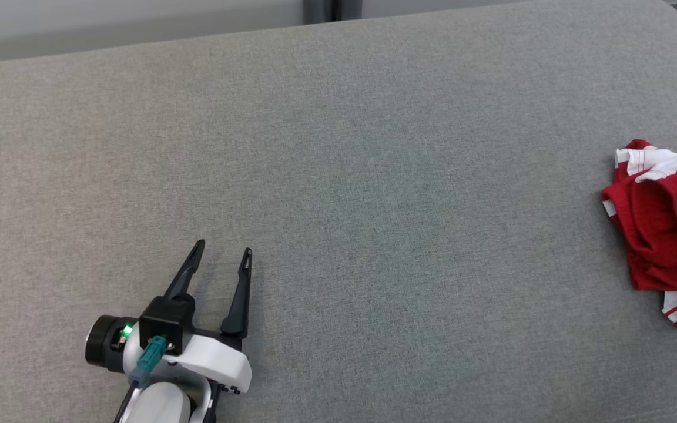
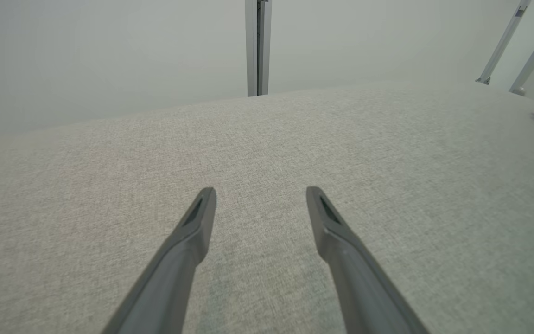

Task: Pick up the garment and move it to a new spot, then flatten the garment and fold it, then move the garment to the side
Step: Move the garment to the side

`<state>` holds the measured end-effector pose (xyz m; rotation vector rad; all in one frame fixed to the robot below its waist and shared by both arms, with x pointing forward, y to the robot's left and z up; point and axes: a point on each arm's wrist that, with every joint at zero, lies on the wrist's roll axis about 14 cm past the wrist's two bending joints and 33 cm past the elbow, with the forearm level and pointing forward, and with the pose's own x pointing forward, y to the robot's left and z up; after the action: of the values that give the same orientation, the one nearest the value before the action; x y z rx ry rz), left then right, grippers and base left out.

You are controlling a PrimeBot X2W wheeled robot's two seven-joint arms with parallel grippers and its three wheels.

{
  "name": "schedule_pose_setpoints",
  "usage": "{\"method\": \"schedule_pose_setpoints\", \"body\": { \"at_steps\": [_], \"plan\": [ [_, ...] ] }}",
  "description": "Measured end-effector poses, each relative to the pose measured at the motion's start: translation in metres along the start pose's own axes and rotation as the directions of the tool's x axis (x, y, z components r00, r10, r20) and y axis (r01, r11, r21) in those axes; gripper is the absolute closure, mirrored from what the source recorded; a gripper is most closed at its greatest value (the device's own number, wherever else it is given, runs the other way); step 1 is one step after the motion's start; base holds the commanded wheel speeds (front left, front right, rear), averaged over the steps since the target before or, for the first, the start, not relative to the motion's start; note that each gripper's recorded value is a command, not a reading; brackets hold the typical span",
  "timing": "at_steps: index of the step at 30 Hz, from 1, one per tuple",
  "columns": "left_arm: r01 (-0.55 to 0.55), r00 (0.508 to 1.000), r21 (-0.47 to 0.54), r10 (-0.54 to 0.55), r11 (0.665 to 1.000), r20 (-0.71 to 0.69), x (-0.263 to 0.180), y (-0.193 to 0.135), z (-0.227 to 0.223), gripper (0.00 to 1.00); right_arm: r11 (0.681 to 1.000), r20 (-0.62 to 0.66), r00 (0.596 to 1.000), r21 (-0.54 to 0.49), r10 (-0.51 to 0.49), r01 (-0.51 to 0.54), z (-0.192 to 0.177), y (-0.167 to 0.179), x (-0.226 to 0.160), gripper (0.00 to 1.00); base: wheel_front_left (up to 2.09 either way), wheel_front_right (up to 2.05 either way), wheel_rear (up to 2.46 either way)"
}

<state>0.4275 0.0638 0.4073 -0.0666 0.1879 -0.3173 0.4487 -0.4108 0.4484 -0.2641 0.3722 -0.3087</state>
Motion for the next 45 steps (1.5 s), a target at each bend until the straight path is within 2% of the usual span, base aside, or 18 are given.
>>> {"method": "schedule_pose_setpoints", "body": {
  "at_steps": [4, 9, 13, 17, 24, 31, 36, 45],
  "plan": [
    [-0.041, 0.999, 0.006, 0.041, 0.999, 0.019, -0.002, 0.011, 0.008, 0.00, 0.995, 0.140, 0.988, 0.066, 0.062, -0.072, 0.036, 0.048, 0.001, 0.00, 0.00, 0.00, 0.00],
    [-0.094, 0.994, 0.003, 0.094, 0.996, 0.049, -0.010, 0.025, 0.020, 0.00, 0.974, 0.275, 0.948, 0.109, 0.160, -0.196, 0.066, 0.111, -0.019, 0.00, 0.00, 0.00, 0.00],
    [-0.134, 0.989, 0.001, 0.133, 0.991, 0.062, -0.021, 0.035, 0.025, 0.00, 0.941, 0.315, 0.913, 0.131, 0.259, -0.312, 0.068, 0.163, -0.043, 0.00, 0.00, 0.00, 0.00],
    [-0.177, 0.982, -0.002, 0.177, 0.984, 0.063, -0.036, 0.045, 0.027, 0.00, 0.905, 0.318, 0.885, 0.146, 0.340, -0.400, 0.062, 0.201, -0.066, 0.00, 0.00, 0.00, 0.00],
    [-0.255, 0.964, -0.027, 0.256, 0.967, 0.069, -0.066, 0.062, 0.029, 0.00, 0.851, 0.305, 0.847, 0.167, 0.435, -0.498, 0.047, 0.242, -0.100, 0.00, 0.00, 0.00, 0.00],
    [-0.318, 0.945, -0.032, 0.320, 0.948, 0.074, -0.096, 0.076, 0.028, 0.00, 0.808, 0.325, 0.819, 0.211, 0.472, -0.550, 0.044, 0.255, -0.130, 0.00, 0.00, 0.00, 0.00],
    [-0.352, 0.932, -0.027, 0.353, 0.935, 0.077, -0.114, 0.081, 0.026, 0.00, 0.807, 0.347, 0.815, 0.213, 0.465, -0.551, 0.044, 0.249, -0.146, 0.00, 0.00, 0.00, 0.00],
    [-0.362, 0.929, -0.047, 0.365, 0.931, 0.056, -0.115, 0.084, 0.020, 0.00, 0.825, 0.365, 0.821, 0.200, 0.439, -0.529, 0.045, 0.236, -0.152, 0.00, 0.00, 0.00, 0.00]
  ]
}}
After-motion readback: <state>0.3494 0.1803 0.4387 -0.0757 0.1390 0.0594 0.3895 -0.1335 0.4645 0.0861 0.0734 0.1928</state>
